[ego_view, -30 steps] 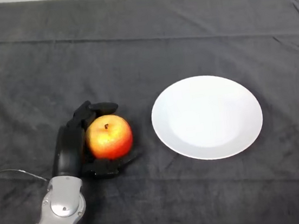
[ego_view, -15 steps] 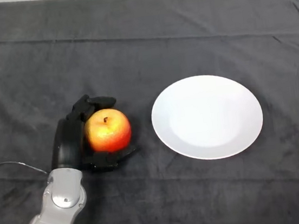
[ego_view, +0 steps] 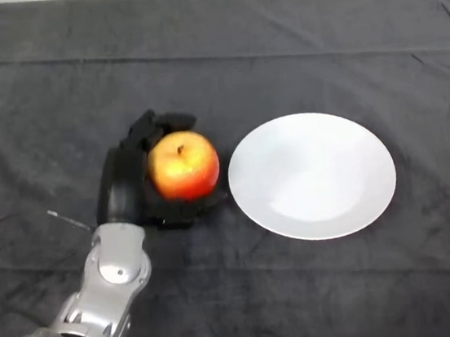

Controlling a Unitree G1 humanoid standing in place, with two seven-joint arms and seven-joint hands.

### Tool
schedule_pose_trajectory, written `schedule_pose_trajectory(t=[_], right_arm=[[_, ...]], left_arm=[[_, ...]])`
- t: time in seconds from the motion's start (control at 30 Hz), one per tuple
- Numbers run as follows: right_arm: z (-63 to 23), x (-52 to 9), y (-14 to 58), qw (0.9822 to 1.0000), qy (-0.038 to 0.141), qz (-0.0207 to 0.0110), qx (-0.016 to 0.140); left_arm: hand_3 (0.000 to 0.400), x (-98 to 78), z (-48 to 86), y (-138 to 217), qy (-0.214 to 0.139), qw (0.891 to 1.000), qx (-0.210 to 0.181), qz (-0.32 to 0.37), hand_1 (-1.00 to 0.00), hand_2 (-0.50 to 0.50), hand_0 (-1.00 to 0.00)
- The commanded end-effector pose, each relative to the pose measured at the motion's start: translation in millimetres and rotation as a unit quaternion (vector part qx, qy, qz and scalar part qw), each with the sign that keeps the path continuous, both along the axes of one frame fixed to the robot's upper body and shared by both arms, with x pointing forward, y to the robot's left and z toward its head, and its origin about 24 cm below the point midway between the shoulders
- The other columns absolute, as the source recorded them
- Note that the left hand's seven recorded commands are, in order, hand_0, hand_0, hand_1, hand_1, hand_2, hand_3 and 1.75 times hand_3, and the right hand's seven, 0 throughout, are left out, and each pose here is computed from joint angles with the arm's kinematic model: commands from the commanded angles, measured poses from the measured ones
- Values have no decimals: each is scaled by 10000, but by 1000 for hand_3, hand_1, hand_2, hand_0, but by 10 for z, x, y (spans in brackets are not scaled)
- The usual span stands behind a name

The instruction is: Move the apple to the plate

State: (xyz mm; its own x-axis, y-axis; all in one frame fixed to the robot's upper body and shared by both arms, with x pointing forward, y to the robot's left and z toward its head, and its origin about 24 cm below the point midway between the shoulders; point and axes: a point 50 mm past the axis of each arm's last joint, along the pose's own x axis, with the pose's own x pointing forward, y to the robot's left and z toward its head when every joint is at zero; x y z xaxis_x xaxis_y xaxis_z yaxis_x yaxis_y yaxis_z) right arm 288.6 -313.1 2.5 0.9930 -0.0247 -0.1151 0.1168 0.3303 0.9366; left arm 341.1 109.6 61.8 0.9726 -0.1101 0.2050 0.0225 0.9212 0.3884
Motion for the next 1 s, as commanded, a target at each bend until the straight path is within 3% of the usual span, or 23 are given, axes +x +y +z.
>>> schedule_pose_trajectory(t=[0.03, 0.57, 1.0], right_arm=[[46, -11, -78, 9999, -10, -89, -61], [46, -11, -80, 9999, -12, -89, -55], [47, -11, -82, 9999, -18, -90, -43]], left_arm=[[400, 65, 221, -172, -374, 9989, 98, -266, -1000, 0, -1000], [400, 70, 214, -616, -241, 9965, 167, -787, -1000, 0, -1000], [400, -37, 77, -897, 74, 9908, 334, -1307, -1000, 0, -1000]])
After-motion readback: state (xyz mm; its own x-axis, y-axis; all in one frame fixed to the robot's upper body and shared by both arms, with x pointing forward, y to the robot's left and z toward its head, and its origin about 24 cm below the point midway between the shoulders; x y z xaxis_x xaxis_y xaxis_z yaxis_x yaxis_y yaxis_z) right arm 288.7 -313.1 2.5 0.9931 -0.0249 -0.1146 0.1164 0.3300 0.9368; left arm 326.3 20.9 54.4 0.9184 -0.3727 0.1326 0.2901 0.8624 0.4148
